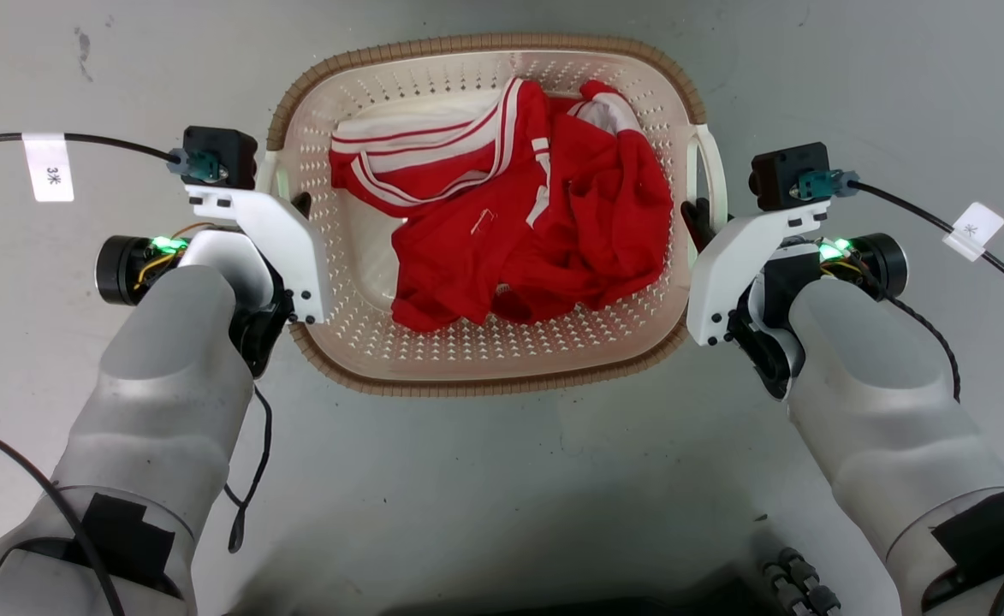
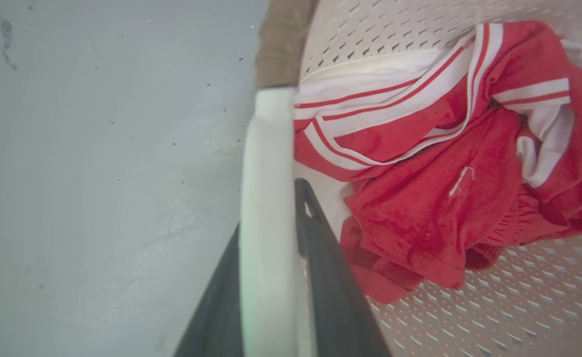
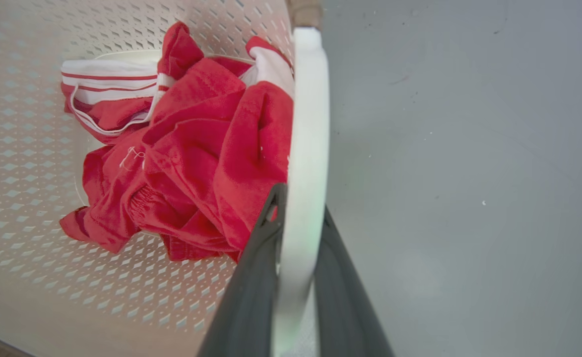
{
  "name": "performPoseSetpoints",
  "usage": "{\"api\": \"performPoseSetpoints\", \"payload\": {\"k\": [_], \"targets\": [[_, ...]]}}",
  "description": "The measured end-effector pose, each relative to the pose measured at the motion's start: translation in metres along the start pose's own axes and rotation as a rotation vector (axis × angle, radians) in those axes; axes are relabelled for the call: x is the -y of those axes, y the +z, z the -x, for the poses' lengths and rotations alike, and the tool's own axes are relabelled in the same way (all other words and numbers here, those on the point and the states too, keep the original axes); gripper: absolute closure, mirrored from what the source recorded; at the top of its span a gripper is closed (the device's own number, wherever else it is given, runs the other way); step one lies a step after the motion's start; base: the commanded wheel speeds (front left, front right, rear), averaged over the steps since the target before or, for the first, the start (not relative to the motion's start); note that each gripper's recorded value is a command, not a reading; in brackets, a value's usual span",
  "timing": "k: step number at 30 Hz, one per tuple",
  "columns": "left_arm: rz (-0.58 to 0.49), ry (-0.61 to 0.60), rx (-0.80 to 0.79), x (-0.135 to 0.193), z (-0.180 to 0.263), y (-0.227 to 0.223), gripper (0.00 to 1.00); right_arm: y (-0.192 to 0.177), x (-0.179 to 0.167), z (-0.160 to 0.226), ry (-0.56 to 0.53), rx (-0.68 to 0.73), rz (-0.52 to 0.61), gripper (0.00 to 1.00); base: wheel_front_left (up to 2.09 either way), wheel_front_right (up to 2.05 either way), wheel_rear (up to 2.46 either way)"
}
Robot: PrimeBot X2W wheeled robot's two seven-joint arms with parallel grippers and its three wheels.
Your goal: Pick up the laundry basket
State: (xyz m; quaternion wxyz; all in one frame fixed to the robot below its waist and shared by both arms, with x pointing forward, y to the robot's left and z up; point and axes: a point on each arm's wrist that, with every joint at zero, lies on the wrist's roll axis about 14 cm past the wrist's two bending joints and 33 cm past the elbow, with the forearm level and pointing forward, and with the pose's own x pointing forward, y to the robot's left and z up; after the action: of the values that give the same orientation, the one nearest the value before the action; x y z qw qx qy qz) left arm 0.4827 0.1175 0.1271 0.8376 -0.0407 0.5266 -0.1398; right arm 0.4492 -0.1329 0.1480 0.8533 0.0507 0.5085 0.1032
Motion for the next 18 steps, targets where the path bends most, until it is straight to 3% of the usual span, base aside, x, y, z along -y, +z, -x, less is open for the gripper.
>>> {"api": "performPoseSetpoints", "payload": {"k": [8, 18], "targets": [[0.034, -0.023, -0.026, 0.014, 0.020, 0.004, 1.00, 0.001, -0.003, 0.017, 0.005, -0.034, -0.015, 1.00, 0.00, 0.00, 0.00], [0.068, -0.073, -0.057, 0.049, 0.085, 0.019, 1.00, 0.009, 0.000, 0.077, -0.009, -0.078, -0.040, 1.00, 0.00, 0.00, 0.00]]}}
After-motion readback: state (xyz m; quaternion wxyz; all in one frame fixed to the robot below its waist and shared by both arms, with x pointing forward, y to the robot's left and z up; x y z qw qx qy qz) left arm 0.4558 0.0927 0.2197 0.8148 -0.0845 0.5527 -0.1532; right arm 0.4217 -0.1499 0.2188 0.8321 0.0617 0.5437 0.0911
